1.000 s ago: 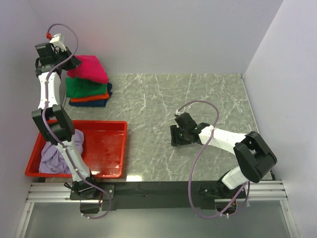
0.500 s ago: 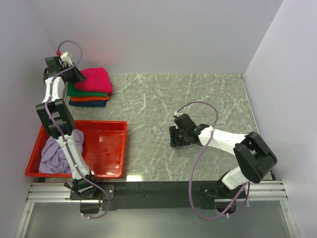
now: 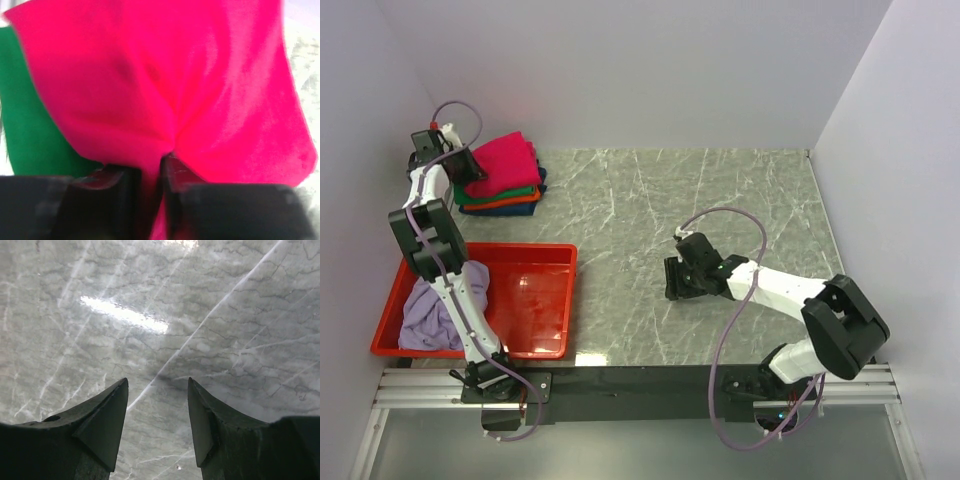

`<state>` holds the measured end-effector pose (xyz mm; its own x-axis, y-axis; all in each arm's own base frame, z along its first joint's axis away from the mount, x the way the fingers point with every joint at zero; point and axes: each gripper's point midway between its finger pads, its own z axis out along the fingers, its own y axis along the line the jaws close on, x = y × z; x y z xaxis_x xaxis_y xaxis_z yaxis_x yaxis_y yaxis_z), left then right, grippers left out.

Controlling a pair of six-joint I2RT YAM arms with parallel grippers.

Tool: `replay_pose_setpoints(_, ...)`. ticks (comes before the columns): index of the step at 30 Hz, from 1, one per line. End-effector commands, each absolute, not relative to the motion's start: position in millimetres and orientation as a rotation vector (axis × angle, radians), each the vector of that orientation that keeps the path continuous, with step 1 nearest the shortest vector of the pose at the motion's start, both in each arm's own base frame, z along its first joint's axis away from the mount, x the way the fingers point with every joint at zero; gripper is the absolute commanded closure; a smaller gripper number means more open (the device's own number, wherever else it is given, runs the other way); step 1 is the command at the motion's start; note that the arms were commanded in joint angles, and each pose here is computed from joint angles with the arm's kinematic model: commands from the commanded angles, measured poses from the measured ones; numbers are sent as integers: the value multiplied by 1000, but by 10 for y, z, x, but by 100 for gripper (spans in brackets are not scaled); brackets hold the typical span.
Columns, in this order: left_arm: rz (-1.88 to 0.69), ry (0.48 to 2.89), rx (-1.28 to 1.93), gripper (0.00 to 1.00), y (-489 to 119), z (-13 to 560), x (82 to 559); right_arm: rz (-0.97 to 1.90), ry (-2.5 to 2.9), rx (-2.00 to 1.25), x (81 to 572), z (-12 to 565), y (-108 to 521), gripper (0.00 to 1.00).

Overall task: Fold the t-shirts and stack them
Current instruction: Neatly place the folded tshirt to the corner

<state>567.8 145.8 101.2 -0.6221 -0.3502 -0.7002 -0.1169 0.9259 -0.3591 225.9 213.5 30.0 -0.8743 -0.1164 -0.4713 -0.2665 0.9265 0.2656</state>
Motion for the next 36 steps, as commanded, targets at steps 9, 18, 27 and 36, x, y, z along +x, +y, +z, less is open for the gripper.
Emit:
replay_pose_setpoints(9,59,2105,-603,4,2118,1809,5296,513,2528,-282,2311,520,2202,40)
replay_pose_setpoints(18,166,1900,-756,2,1813,2710,4871,521,2496,-278,2338,618,2209,38)
replay_pose_setpoints(27,-22,1725,-621,1,267,3121,4151,451,2396,-231,2455,913,2059,30)
replay_pose_setpoints(36,-201,1869,-376,1,-1108,2502,3330,378,2268,-146,2655,1358,1812,24)
